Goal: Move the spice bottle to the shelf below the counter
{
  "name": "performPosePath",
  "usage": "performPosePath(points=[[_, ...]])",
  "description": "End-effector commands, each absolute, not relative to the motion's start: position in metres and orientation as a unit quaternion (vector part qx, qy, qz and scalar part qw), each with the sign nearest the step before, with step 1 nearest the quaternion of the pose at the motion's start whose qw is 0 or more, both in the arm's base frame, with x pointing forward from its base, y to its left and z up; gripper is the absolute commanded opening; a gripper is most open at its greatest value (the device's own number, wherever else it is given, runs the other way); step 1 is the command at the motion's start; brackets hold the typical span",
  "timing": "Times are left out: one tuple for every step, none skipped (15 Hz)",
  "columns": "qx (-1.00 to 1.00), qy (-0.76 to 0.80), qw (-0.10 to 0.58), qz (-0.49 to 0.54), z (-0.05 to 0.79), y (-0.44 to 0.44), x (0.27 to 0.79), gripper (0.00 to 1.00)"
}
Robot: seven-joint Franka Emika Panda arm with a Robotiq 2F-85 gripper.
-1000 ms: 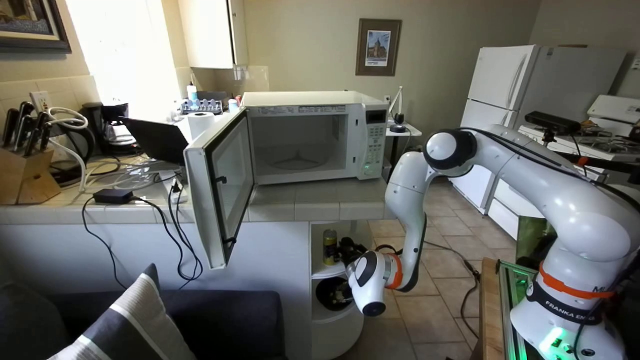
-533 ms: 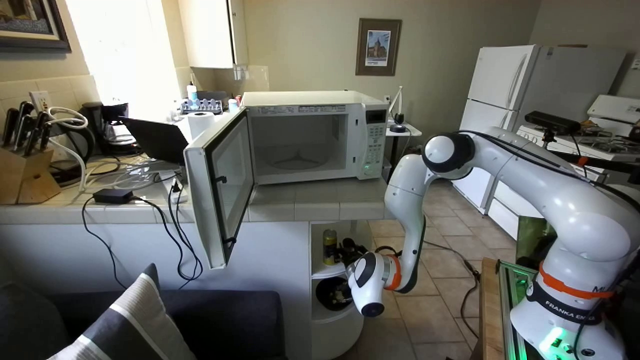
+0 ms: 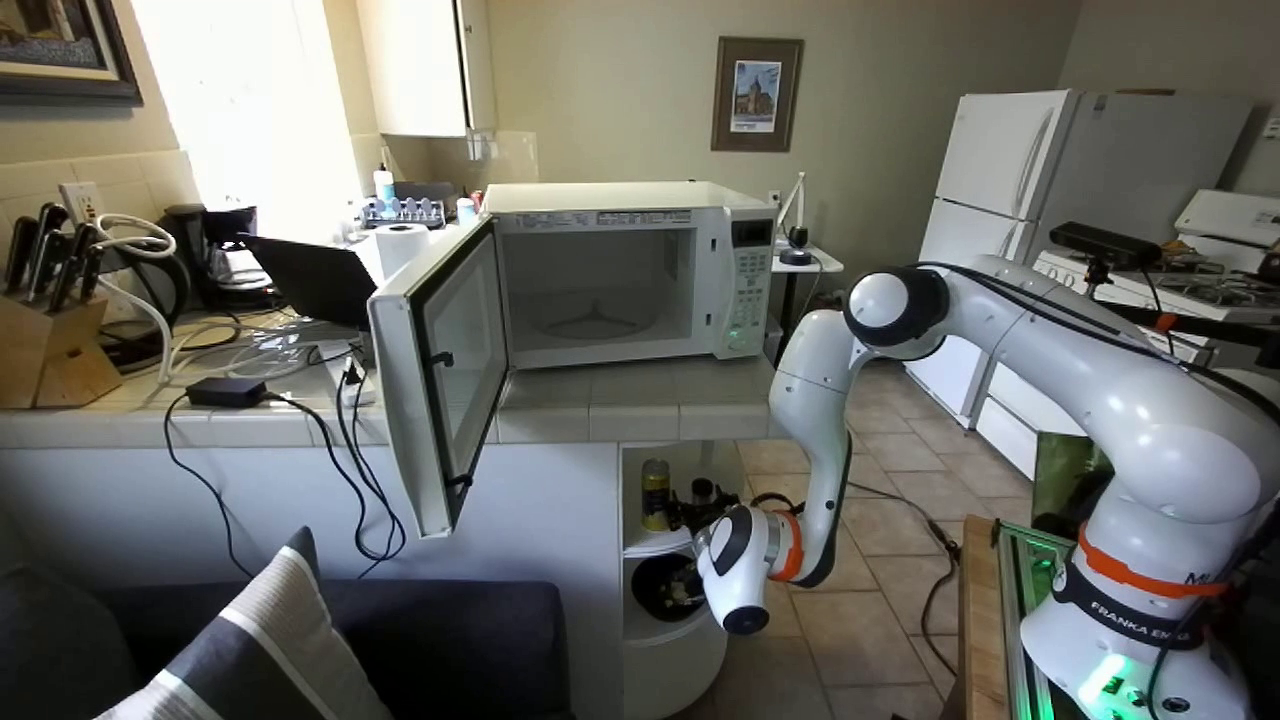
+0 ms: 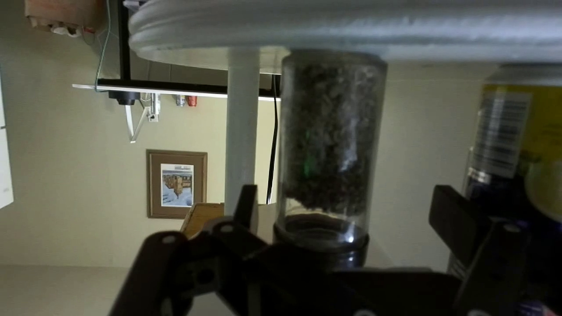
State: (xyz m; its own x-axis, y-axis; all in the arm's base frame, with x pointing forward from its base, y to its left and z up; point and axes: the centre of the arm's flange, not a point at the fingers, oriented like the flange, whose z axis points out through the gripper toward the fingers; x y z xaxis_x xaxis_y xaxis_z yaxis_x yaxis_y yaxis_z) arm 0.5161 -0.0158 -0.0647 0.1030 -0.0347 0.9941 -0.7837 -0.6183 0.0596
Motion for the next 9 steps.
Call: performPosePath(points=[[0.674, -0.319, 0.296, 0.597, -0.079, -0.027, 0.5, 1.0], [0.674, -0.32, 0.296, 0.596, -0.079, -0.026, 0.5, 1.0], [0.677, -0.32, 0.296, 0.594, -0.079, -0.026, 0.5, 1.0], [0.677, -0.32, 0.295, 0.594, -0.079, -0.025, 0.499, 1.0], [0.677, -0.319, 0.293, 0.594, -0.078, -0.025, 0.499, 1.0], [0.676, -0.318, 0.288, 0.599, -0.078, -0.025, 0.5, 1.0], [0.677, -0.314, 0.275, 0.606, -0.078, -0.023, 0.5, 1.0], [0.679, -0.312, 0.266, 0.609, -0.077, -0.02, 0.501, 1.0], [0.684, -0.308, 0.253, 0.611, -0.076, -0.015, 0.502, 1.0]])
